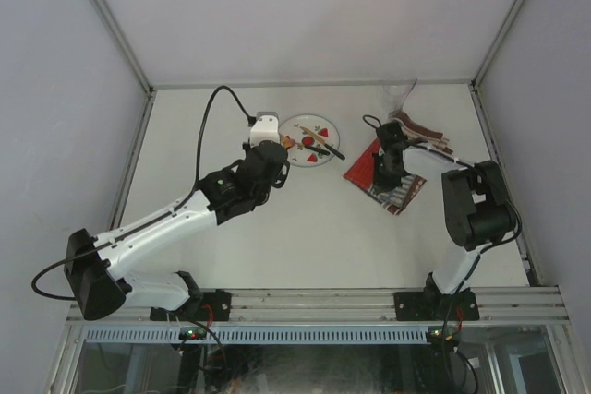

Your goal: Set the dinner table for one person

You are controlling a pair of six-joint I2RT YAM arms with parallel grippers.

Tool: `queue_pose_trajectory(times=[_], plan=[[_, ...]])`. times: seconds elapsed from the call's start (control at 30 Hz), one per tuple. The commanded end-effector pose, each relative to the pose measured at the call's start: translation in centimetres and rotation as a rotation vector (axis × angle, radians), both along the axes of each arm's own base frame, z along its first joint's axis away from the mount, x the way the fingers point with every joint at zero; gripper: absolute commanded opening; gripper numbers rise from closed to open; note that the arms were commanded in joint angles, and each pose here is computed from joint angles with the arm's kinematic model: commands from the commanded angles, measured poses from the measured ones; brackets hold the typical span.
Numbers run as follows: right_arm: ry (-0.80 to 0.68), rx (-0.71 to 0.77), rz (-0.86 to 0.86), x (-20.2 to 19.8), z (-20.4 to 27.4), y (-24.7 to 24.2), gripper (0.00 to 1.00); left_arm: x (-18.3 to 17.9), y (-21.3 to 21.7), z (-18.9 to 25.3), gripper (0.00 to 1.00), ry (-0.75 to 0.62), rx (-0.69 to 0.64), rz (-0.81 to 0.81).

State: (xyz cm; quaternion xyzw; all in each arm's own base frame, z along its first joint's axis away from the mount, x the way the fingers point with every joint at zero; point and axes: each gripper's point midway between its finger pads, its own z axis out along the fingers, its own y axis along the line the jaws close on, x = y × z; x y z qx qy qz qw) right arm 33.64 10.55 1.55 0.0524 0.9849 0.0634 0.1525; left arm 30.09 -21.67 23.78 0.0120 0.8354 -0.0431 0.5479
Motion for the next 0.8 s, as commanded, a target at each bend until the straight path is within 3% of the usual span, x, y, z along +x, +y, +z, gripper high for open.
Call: queue_pose_trajectory(times=[0.0,0.33,0.4,0.5,0.57,0.63,0.67,0.7,0.77], plan=[[0.102,0.008,0.077,-7.0,0.5,2.7,0.00,0.5,-0.8,0.3,0.26,-0.007,-0.038,-0.010],[0.122,0.042,0.259,-20.5,1.3,9.3,0.00,0.0,-1.0,-1.7,0.21,0.033,-0.062,-0.007],[0.074,-0.026,0.270,-21.6,2.1,9.0,0.00,-0.4,-0.8,-1.8,0.20,0.033,-0.067,-0.009],[-0.071,-0.105,0.235,-20.2,4.5,8.0,0.01,-0.9,-1.4,-2.1,0.19,0.026,-0.086,-0.044],[-0.155,-0.135,0.186,-18.4,6.1,7.1,0.21,-1.3,-2.5,-2.8,0.17,0.035,-0.096,-0.082],[-0.202,-0.133,0.151,-16.6,7.3,6.6,0.46,-1.9,-4.5,-3.6,0.08,0.061,-0.111,-0.145],[-0.222,-0.137,0.127,-15.7,7.9,6.2,0.66,-2.3,-5.8,-4.2,0.04,0.075,-0.117,-0.186],[-0.243,-0.162,0.092,-14.7,8.4,5.2,0.75,-2.7,-7.3,-4.8,0.01,0.087,-0.121,-0.227],[-0.253,-0.227,0.001,-13.1,8.7,2.7,0.81,-3.1,-10.3,-7.2,0.00,0.129,-0.084,-0.294]])
